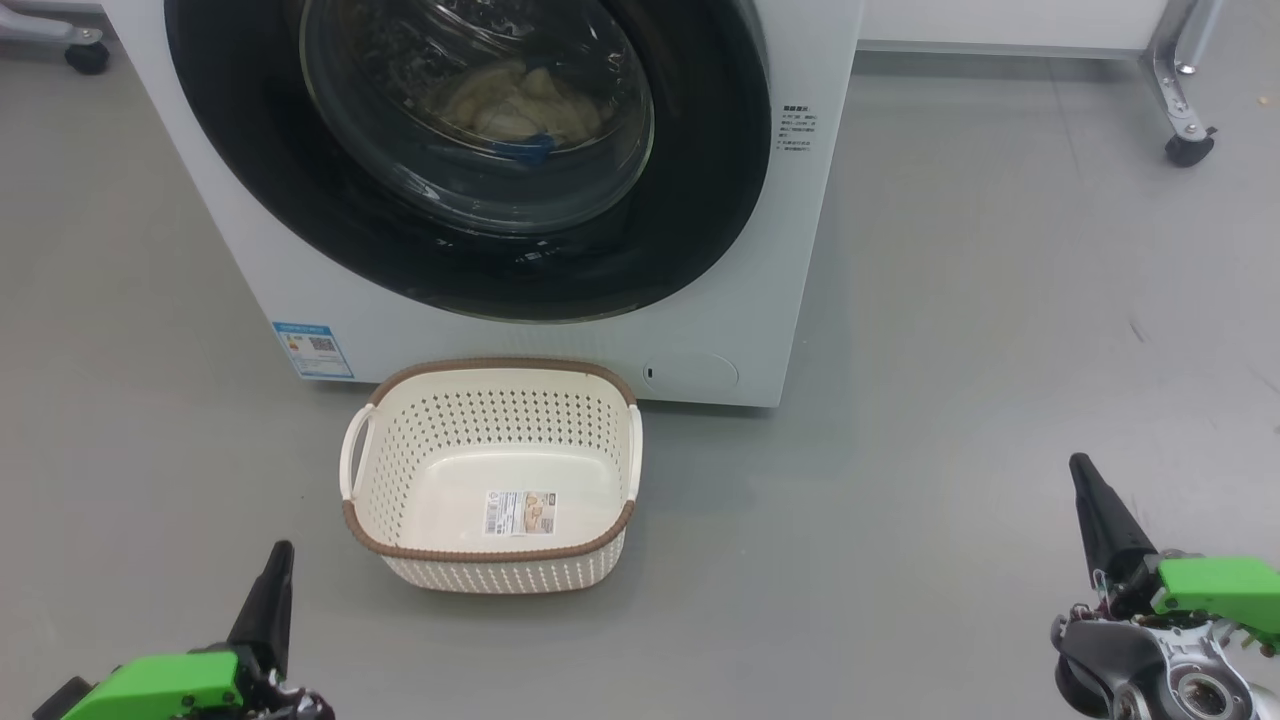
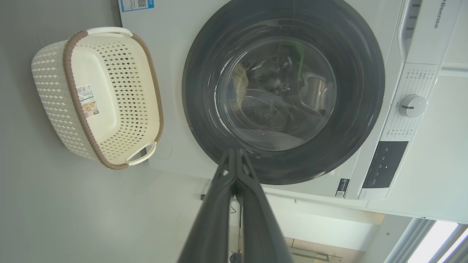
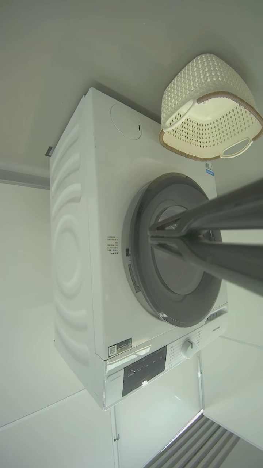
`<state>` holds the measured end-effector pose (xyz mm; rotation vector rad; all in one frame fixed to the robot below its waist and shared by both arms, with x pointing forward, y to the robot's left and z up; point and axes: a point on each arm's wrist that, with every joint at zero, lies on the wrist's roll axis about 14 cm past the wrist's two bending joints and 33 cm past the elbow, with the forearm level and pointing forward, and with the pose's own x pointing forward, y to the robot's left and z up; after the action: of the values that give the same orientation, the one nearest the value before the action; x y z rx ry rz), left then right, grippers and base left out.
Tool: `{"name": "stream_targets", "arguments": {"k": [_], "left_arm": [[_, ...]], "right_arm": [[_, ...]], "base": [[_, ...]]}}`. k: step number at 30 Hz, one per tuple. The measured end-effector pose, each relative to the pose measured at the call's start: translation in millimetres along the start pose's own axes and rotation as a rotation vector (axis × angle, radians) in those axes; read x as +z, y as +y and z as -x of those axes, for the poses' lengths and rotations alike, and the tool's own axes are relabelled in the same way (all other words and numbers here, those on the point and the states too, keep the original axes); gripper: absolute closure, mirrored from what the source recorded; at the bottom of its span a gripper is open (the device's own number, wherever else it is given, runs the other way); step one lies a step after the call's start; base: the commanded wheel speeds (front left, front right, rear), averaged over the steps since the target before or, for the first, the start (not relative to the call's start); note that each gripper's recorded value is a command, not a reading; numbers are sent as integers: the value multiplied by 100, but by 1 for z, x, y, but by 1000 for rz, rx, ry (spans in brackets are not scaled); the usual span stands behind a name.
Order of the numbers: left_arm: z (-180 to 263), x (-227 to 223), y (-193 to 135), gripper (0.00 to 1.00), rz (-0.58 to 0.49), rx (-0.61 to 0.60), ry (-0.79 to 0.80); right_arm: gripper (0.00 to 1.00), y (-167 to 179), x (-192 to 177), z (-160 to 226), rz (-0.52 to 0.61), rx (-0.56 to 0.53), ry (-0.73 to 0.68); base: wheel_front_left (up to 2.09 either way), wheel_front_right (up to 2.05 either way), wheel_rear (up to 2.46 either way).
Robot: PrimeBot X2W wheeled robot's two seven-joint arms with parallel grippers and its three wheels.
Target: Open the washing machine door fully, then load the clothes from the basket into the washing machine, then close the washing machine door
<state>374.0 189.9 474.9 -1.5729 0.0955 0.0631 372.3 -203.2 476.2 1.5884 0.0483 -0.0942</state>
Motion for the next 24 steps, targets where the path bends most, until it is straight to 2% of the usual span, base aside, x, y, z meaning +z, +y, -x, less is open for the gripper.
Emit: {"name": "stream_targets", "arguments": {"k": [24], "left_arm": [[0, 0, 0, 100, 0, 0, 0]], "right_arm": [[100, 0, 0, 0, 0, 0, 0]], "base": [[0, 0, 0]]}}
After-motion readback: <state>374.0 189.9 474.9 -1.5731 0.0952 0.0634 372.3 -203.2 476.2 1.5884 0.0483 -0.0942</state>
